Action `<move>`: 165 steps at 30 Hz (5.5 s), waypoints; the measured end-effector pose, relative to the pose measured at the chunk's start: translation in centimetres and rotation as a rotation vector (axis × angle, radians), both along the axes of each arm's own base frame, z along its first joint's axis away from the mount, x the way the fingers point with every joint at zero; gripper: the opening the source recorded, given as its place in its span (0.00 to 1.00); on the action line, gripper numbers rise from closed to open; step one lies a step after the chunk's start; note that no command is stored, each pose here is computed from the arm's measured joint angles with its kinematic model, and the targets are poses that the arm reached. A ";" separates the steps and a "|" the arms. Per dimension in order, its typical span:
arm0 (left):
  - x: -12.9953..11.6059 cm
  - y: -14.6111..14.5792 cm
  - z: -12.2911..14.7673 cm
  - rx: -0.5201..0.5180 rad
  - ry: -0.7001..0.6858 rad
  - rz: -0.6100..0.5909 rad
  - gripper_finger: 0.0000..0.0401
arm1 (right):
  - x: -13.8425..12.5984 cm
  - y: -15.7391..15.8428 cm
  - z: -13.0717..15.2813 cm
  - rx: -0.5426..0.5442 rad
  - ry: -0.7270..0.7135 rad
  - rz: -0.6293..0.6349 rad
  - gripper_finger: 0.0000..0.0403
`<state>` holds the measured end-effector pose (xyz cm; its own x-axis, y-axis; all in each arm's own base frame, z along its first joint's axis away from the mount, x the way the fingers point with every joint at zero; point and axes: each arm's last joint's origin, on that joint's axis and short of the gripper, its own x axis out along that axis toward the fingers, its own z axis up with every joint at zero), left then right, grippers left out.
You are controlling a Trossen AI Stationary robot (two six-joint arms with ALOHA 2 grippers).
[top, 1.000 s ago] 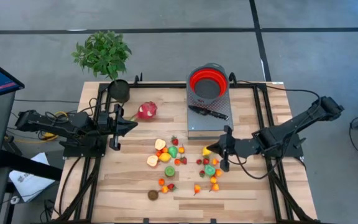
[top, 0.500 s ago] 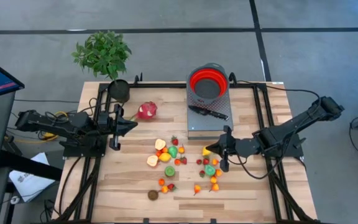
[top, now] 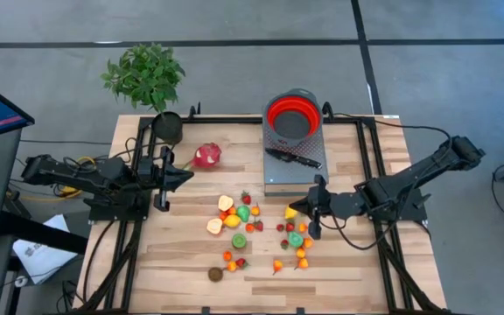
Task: Pick & Place Fruit
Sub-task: Put the yellow pear into the red colander on the shelf
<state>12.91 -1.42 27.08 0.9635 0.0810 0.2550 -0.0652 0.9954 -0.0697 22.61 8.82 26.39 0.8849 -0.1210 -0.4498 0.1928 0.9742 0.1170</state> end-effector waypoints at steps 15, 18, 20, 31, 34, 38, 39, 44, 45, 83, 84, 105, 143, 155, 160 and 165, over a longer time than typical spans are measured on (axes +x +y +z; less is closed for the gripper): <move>0.0 0.0 0.0 0.001 0.000 0.000 0.01 | 0.1 -0.3 0.0 0.002 -0.003 -0.012 0.01; 0.0 0.0 0.0 0.002 0.000 0.001 0.01 | 0.1 -0.3 0.0 0.002 -0.003 -0.012 0.01; 0.0 0.0 0.0 0.003 0.001 0.001 0.01 | 0.1 -0.3 0.0 0.003 -0.003 -0.012 0.01; 0.0 0.0 0.0 0.001 -0.001 0.000 0.01 | 0.1 -0.2 0.0 0.052 0.003 0.013 0.01; 0.0 0.0 0.0 0.000 -0.001 0.000 0.01 | 0.6 0.1 0.1 0.050 0.009 0.023 0.00; 0.0 0.0 0.0 0.000 -0.002 0.000 0.01 | 1.7 0.7 0.7 -0.005 0.044 0.051 0.00; 0.0 0.0 0.0 0.000 -0.002 0.000 0.01 | 2.1 0.8 0.7 -0.026 0.077 0.055 0.00; 0.0 0.0 0.0 0.000 -0.002 0.000 0.01 | 3.6 1.2 -1.1 -0.169 0.340 0.086 0.00; 0.0 0.0 0.0 0.000 -0.002 0.000 0.01 | 3.8 1.3 -1.6 -0.187 0.396 0.096 0.00; 0.0 0.0 0.0 0.002 -0.002 0.000 0.01 | 3.2 2.1 -6.4 -0.006 0.914 0.036 0.00; 0.0 0.0 0.0 0.002 -0.001 0.001 0.01 | 3.1 2.3 -6.7 0.002 0.911 0.027 0.00; 0.0 0.0 0.0 0.003 -0.001 0.001 0.01 | -0.5 1.4 -8.6 0.110 0.566 0.000 0.00; 0.0 0.0 0.0 0.003 -0.002 0.001 0.01 | 2.3 1.4 -8.8 -0.188 0.771 0.196 0.42; 0.2 0.0 -0.1 0.005 0.014 0.001 0.01 | 3.4 1.8 -13.1 -0.220 0.907 0.178 0.41; 0.3 -0.1 -0.2 0.006 0.017 0.001 0.01 | 3.4 2.1 -13.3 -0.222 0.910 0.190 0.39; 0.3 -0.1 -0.2 0.006 0.018 0.001 0.01 | 3.4 2.1 -12.5 -0.187 0.864 0.205 0.34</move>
<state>13.23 -1.48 26.88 0.9679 0.0803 0.2384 -0.0671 0.9958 -0.0628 26.00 10.96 13.84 0.2602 -0.1360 -0.9559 -0.0393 0.9877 -0.1513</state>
